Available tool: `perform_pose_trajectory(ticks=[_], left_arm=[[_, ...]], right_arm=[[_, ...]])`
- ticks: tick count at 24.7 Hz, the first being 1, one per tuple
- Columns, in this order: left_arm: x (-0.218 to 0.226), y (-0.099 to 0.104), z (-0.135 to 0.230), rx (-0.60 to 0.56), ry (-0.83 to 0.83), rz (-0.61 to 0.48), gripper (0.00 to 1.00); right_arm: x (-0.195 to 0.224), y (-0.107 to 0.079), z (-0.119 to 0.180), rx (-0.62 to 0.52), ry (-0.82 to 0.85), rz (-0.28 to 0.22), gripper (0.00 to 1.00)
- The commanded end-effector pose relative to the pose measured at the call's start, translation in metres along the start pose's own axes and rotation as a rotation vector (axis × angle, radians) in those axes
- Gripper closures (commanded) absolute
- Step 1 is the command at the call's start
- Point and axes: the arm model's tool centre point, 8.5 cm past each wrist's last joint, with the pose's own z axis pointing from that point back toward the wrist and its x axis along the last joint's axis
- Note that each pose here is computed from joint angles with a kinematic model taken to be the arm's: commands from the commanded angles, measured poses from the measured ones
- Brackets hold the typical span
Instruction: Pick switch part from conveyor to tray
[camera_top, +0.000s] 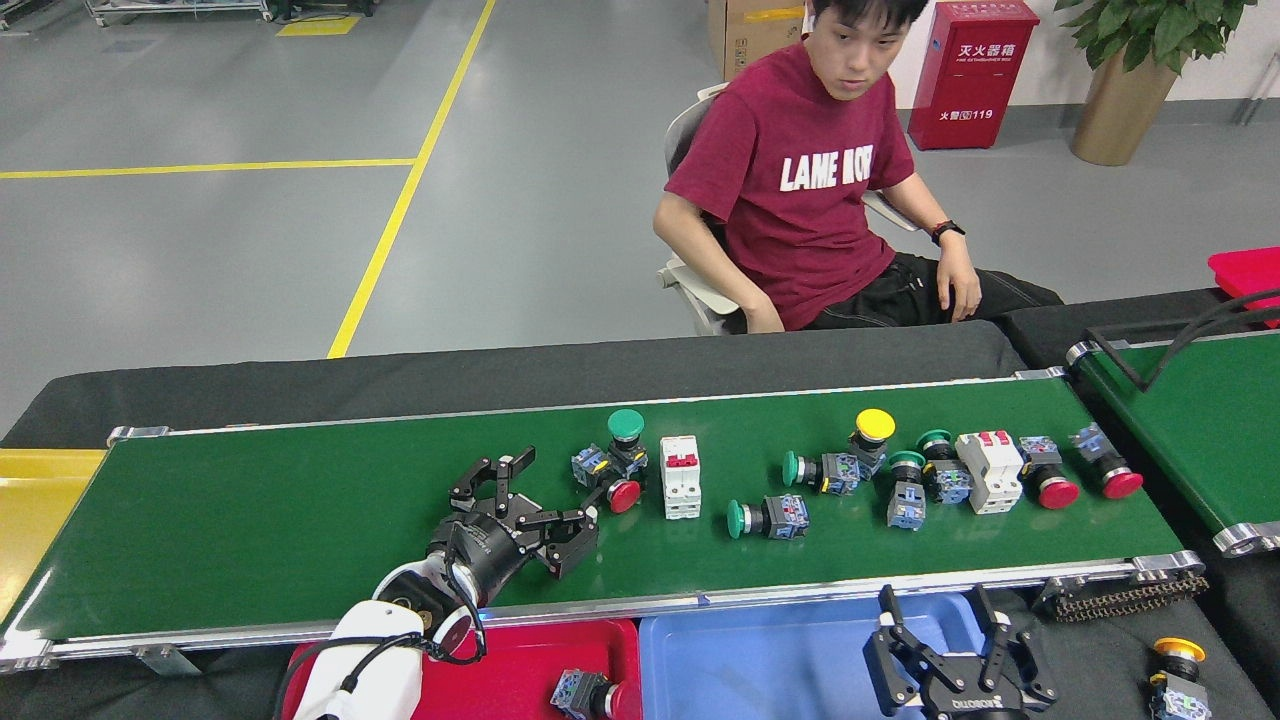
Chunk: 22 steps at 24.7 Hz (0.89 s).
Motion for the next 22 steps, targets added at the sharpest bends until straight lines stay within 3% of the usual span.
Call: perform_pose_trajectory(ticks=[1,5,9,13,20,22], left_arm=[[-0.007,0.013,-0.007,0.027,0.012,-0.008,0.0],[-0.006,0.012,-0.008,0.023,0.01,-0.003,0.05],[0.0,0.016,-0.012,0.036,0.001,0.007,0.37],[0.003,0.017,-0.013,0.043,-0.006,0.011,0.46],[0.002,0.013,-0.009,0.052,-0.005,0.023,0.7],[0.001,0.008,-0.005,0.061,-0.002,0.021,0.77]], right_arm=[[0.023,0.001,-0.016,0.031,-0.049,-0.01,0.13],[0.061,0.024,-0.034,0.12,-0.118,0.031,0.13],[0.074,0.03,-0.057,0.146,-0.129,0.034,0.13],[0.084,0.024,-0.087,0.145,-0.105,0.048,0.13],[0.097,0.033,-0.126,0.209,-0.089,0.101,0.16],[0.097,0.028,-0.136,0.207,-0.094,0.115,0.28]])
